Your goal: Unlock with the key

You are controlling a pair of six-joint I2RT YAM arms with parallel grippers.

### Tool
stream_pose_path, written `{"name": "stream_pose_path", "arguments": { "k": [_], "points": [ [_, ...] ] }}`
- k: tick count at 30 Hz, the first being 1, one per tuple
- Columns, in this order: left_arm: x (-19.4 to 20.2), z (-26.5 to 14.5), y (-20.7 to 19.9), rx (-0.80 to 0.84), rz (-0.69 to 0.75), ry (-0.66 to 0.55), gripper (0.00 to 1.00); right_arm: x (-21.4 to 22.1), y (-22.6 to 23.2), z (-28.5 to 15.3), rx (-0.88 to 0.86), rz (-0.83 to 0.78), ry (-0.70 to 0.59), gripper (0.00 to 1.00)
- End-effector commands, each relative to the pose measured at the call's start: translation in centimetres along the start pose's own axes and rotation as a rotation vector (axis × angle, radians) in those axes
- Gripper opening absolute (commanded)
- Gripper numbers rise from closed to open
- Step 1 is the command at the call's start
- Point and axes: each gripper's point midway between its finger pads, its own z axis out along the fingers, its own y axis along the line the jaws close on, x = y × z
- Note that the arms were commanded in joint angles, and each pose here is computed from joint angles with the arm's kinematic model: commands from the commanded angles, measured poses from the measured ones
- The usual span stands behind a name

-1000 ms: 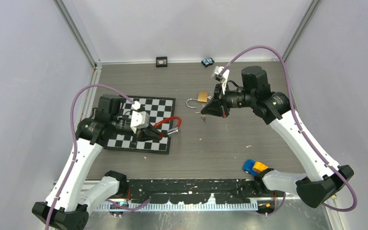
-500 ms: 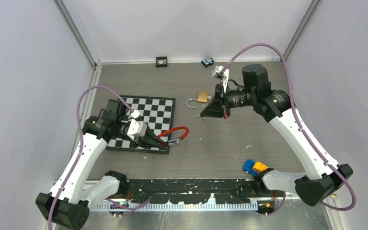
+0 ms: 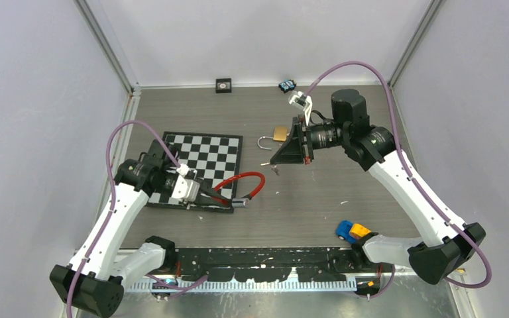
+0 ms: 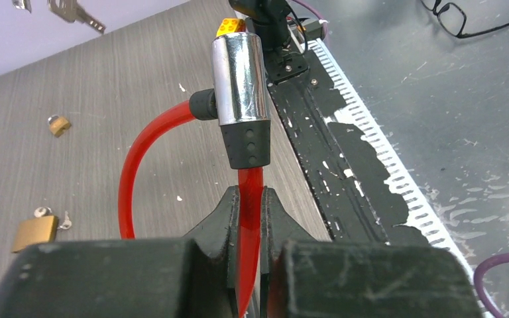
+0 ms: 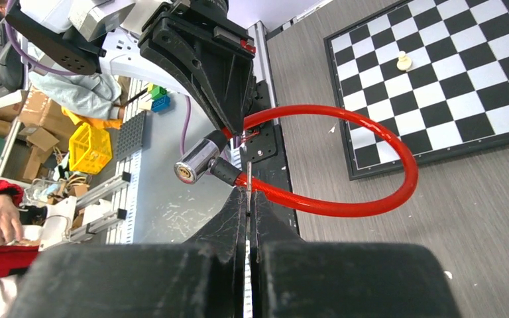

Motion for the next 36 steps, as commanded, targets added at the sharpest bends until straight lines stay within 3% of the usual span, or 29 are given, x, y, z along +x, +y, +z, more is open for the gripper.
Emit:
{"name": "stream_pose_path", "arguments": {
  "k": [1, 8, 19, 27, 36],
  "points": [
    [-1.6, 0.1, 0.2, 0.004, 0.161, -0.046, 0.0, -0.3, 1.0, 0.3, -0.051, 0.01, -0.013, 0.01],
    [0.4, -0.6, 1.9, -0.026, 0.218, 0.088, 0.0, 2.2, -1.3, 1.8, -0.021, 0.198, 0.018, 0.01],
    [2.2, -3.1, 7.8, -0.238, 0.139, 0.319, 0.0, 3.7, -5.2, 4.1, 0.031, 0.453, 0.002, 0.01],
    [3.2, -3.9, 9.1, -0.351, 0.018, 0.359, 0.0, 2.7, -6.9, 3.0, 0.075, 0.467, -0.046, 0.01],
    [7.8, -4.3, 8.4, -0.416, -0.042, 0.44, 0.0, 2.7, -8.3, 0.4, 0.171, 0.416, -0.085, 0.01]
  ]
}}
